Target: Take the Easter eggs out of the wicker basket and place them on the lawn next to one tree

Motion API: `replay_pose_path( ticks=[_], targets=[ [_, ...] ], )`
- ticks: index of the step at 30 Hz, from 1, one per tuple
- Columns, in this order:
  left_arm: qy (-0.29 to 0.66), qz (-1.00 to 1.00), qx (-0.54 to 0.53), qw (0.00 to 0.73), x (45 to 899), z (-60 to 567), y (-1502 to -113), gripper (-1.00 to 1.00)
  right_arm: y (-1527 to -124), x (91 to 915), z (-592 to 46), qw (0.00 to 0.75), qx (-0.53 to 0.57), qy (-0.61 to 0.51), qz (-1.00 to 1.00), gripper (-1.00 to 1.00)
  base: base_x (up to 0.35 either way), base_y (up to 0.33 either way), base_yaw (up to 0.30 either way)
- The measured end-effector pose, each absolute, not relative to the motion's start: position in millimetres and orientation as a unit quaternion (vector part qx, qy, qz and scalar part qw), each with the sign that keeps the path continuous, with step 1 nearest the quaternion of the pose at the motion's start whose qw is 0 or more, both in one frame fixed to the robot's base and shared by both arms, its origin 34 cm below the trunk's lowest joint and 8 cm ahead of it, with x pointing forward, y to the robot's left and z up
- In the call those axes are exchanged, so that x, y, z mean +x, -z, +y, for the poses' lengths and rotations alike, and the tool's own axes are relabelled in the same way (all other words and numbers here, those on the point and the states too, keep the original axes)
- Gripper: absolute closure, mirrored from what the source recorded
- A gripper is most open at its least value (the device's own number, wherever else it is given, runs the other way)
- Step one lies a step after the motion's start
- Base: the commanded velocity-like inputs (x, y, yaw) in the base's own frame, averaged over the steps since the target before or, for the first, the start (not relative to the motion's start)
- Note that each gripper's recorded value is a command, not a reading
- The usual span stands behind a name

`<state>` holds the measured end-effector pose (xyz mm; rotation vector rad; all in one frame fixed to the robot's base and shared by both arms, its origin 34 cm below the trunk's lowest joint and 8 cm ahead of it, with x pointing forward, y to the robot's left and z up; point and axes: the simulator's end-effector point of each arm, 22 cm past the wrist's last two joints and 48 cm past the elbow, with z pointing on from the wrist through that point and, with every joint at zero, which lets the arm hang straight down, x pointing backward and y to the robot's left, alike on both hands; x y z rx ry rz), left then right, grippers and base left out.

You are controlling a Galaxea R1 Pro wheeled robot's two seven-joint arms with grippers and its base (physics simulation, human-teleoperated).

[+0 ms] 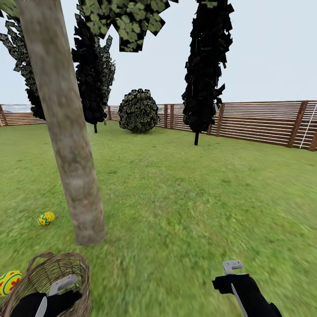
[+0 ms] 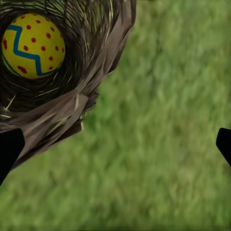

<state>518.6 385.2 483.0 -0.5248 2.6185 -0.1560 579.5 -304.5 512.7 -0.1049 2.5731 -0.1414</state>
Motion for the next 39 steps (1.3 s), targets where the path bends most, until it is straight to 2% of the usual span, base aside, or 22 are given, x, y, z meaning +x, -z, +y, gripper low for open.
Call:
replay_pose_path(
  ticks=[12,16,19,31,34,39],
  targets=[
    [0.055,0.951,-0.191,0.235,525,388,-510,-1.00,-537,583,-305,0.277,-0.038,0.052,0.959,-1.00,0.000,0.000,0.000],
    [0.047,0.950,-0.195,0.239,524,420,-529,-1.00,-545,585,-305,0.277,-0.037,0.052,0.959,-1.00,0.000,0.000,0.000],
    [0.079,0.949,-0.184,0.245,529,416,-542,-1.00,-551,586,-305,0.277,-0.037,0.053,0.959,-1.00,0.000,0.000,0.000],
    [0.069,0.949,-0.184,0.247,531,430,-569,-1.00,-573,588,-303,0.275,-0.043,0.054,0.959,-1.00,0.000,0.000,0.000],
    [0.047,0.949,-0.184,0.251,530,460,-584,-1.00,-579,589,-304,0.275,-0.041,0.054,0.959,-1.00,0.000,0.000,0.000],
    [0.037,0.950,-0.183,0.250,528,472,-595,-1.00,-589,590,-304,0.276,-0.042,0.054,0.959,-1.00,0.000,0.000,0.000]
  ],
)
